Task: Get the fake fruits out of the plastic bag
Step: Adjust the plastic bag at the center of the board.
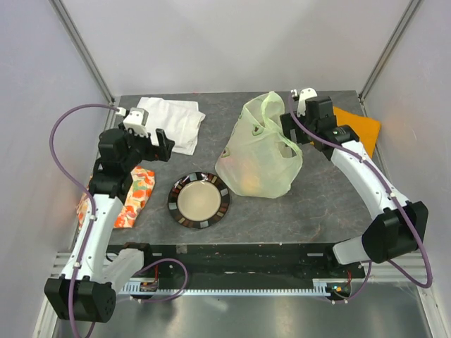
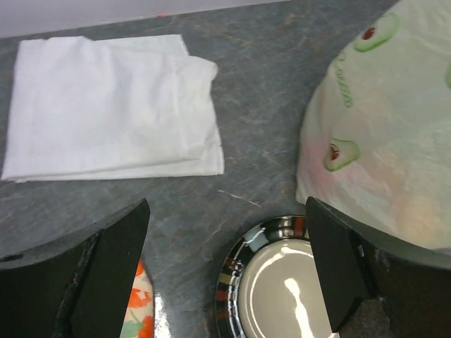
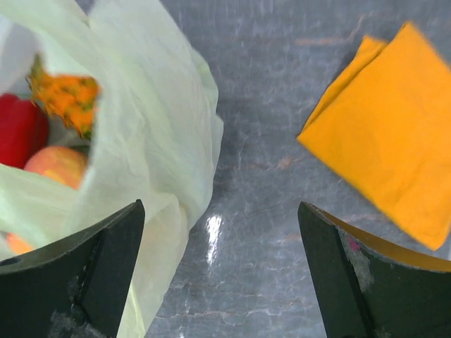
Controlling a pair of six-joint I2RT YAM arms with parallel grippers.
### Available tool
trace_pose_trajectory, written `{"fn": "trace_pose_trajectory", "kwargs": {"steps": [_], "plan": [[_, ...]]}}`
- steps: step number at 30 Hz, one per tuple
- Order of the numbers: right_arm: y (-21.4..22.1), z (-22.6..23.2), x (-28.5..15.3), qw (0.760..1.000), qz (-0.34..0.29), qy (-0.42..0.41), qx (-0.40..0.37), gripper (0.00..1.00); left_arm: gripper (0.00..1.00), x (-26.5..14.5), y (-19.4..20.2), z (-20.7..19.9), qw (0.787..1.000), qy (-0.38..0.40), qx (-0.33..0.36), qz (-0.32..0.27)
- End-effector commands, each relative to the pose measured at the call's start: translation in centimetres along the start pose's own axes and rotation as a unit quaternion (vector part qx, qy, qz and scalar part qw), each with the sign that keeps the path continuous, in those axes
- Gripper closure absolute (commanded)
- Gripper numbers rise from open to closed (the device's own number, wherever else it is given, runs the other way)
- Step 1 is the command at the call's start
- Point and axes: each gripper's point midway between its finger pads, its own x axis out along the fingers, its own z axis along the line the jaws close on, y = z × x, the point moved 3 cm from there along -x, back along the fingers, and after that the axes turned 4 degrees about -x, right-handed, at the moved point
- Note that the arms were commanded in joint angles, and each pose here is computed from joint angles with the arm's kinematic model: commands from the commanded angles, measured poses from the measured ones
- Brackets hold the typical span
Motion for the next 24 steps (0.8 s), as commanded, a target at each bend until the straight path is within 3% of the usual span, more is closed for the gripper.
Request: {"fn": "trace_pose_trajectory", "kwargs": {"steps": [1, 5, 8, 12, 15, 18, 22, 24], "plan": [[-5.6, -1.1, -3.0, 0.997, -0.074, 0.001, -0.031, 0.02, 0.02, -1.9, -5.4, -4.6, 0.992, 0.125, -0.003, -0.031], [-10.7, 0.2, -4.9, 0.985, -0.149, -0.063, -0.065, 0.02, 0.06, -3.0, -8.8, -7.8, 0.978, 0.205, -0.001, -0.043], [-12.8, 1.1, -4.3, 0.981, -0.159, -0.095, -0.053, 0.02, 0.06, -3.4, -9.9, -10.3, 0.968, 0.249, 0.019, -0.034], [-14.0, 2.0, -2.1, 0.98, -0.155, -0.12, -0.04, 0.02, 0.09, -0.7, -9.5, -12.5, 0.962, 0.27, 0.045, 0.005], [-15.0, 2.1, -1.1, 0.979, -0.159, -0.124, -0.037, 0.02, 0.1, 0.2, -10.8, -15.8, 0.942, 0.325, 0.078, 0.021], [-15.4, 2.2, -0.2, 0.979, -0.157, -0.124, -0.04, 0.02, 0.1, 0.5, -9.7, -18.5, 0.923, 0.368, 0.104, 0.036], [-14.6, 2.2, 0.2, 0.981, -0.142, -0.135, -0.014, 0.02, 0.09, 2.4, -7.9, -21.2, 0.918, 0.376, 0.118, 0.041], [-14.1, 1.9, 0.1, 0.982, -0.137, -0.127, -0.009, 0.07, 0.09, 2.8, -7.1, -22.7, 0.914, 0.387, 0.113, 0.044]]}}
